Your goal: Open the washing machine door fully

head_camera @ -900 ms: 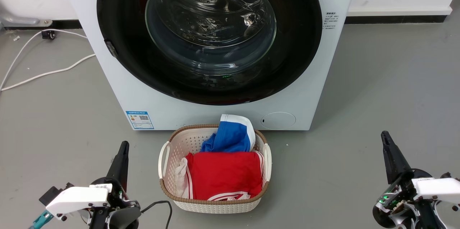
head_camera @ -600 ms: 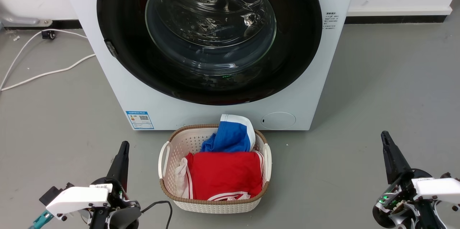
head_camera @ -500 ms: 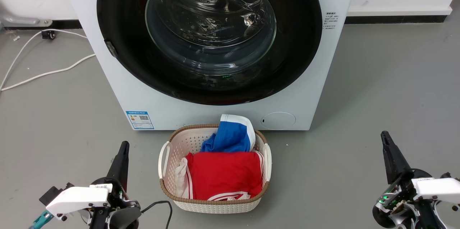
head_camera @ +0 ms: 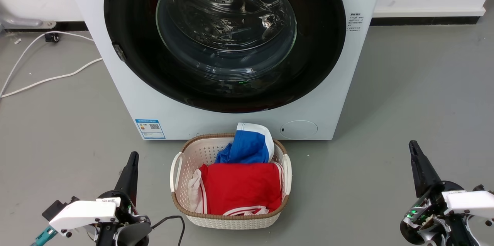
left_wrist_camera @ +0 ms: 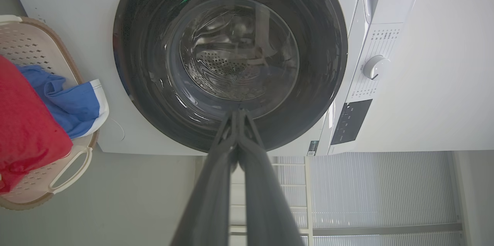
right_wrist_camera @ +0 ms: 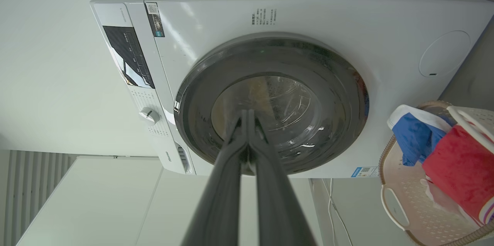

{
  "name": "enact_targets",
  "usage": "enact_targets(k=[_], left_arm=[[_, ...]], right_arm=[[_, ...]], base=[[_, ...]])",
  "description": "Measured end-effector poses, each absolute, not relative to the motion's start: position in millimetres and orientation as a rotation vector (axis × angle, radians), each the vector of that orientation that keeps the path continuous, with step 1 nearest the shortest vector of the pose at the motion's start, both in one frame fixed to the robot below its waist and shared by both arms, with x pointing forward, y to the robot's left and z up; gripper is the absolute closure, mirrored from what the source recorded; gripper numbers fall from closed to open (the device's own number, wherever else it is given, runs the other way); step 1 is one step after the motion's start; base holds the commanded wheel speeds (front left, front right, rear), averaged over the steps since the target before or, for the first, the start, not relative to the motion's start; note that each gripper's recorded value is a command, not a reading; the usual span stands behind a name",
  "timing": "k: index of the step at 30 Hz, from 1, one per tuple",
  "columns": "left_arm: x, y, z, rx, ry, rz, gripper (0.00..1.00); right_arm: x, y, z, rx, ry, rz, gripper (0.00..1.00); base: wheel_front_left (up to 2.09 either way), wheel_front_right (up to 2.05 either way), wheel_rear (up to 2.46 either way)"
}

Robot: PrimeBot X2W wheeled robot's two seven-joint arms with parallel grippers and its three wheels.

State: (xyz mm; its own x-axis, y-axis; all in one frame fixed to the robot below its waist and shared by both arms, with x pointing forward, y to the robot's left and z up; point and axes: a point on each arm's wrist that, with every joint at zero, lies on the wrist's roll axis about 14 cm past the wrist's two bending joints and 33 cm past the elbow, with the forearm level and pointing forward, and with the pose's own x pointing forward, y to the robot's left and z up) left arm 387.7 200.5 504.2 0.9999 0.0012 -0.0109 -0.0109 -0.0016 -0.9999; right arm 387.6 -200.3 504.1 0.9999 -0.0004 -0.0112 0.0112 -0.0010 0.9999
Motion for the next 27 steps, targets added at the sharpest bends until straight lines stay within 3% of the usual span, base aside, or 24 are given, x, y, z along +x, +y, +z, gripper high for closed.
enact_targets(k=[27], left_arm=[[387.6,200.6,504.1,-1.575,0.006,0.011,1.0]], right_arm=[[387.6,-200.5,504.2,1.574,0.007,-0.01,1.0]], base=[[0.0,0.0,0.0]])
